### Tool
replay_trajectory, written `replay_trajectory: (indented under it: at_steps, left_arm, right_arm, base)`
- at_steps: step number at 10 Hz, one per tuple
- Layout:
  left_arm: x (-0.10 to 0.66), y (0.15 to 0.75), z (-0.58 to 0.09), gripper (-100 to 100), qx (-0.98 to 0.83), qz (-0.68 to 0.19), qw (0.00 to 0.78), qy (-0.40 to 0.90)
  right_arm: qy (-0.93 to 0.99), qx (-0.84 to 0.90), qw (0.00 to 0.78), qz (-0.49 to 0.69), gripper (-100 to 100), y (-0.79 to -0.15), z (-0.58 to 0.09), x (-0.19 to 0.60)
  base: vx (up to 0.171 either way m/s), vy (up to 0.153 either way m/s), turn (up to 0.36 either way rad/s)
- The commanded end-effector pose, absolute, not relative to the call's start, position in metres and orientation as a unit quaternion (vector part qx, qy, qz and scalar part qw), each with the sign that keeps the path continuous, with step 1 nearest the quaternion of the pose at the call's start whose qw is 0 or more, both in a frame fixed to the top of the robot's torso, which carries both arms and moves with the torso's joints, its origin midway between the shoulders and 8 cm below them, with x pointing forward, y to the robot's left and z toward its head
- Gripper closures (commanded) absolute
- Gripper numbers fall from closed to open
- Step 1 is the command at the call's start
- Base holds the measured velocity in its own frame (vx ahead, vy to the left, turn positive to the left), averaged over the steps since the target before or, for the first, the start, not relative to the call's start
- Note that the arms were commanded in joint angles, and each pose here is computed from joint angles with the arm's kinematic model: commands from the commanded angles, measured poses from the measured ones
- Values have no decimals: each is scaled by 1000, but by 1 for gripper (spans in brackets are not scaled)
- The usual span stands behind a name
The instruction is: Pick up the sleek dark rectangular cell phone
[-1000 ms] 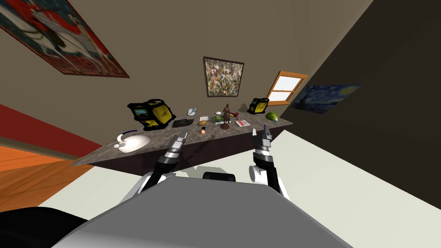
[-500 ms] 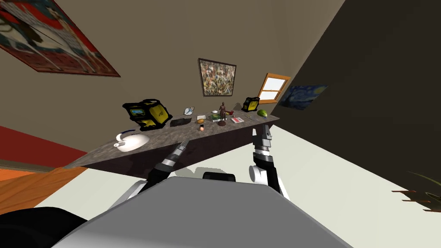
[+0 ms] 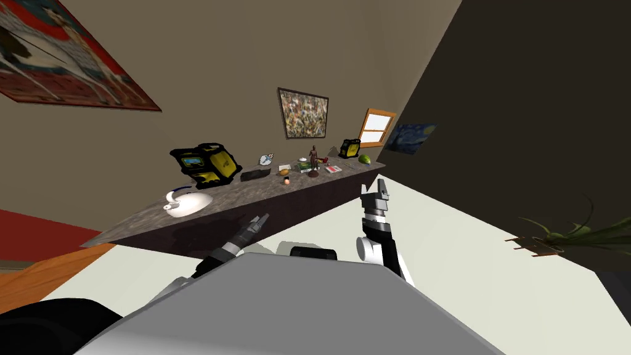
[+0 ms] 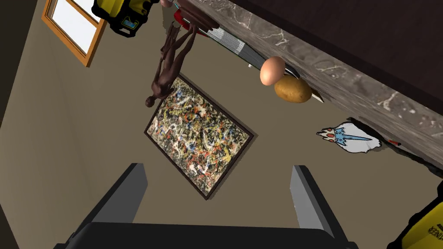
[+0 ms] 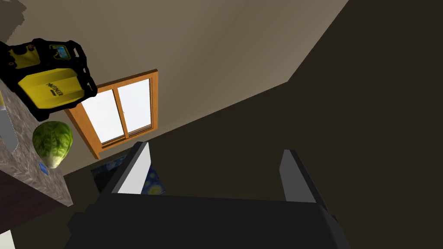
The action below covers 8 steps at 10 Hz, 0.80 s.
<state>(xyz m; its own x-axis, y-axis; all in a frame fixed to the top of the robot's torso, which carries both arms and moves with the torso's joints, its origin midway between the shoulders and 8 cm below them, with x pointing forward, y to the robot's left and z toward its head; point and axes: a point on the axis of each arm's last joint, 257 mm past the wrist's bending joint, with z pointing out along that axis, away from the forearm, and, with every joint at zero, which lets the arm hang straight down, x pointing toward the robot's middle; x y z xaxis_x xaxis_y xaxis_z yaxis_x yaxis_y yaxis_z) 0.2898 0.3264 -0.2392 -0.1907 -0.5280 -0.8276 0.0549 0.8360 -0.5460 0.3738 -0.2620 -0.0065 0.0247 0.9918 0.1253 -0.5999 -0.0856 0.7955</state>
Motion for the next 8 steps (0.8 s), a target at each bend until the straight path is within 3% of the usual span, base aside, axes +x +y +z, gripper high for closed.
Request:
replay_trajectory:
  at_steps: [1,8]
  left_arm:
    - [266,346,-272,-100,-144,-192,582,777]
    - [171,409,-349,-100,-81,-69,464,879]
  right_arm:
    - [272,360,619,643,0,-262,-7,374]
    - [272,360,619,643,0,-262,-6,374]
  base:
    - [-140,1,-247]
    - [-116,12,-217]
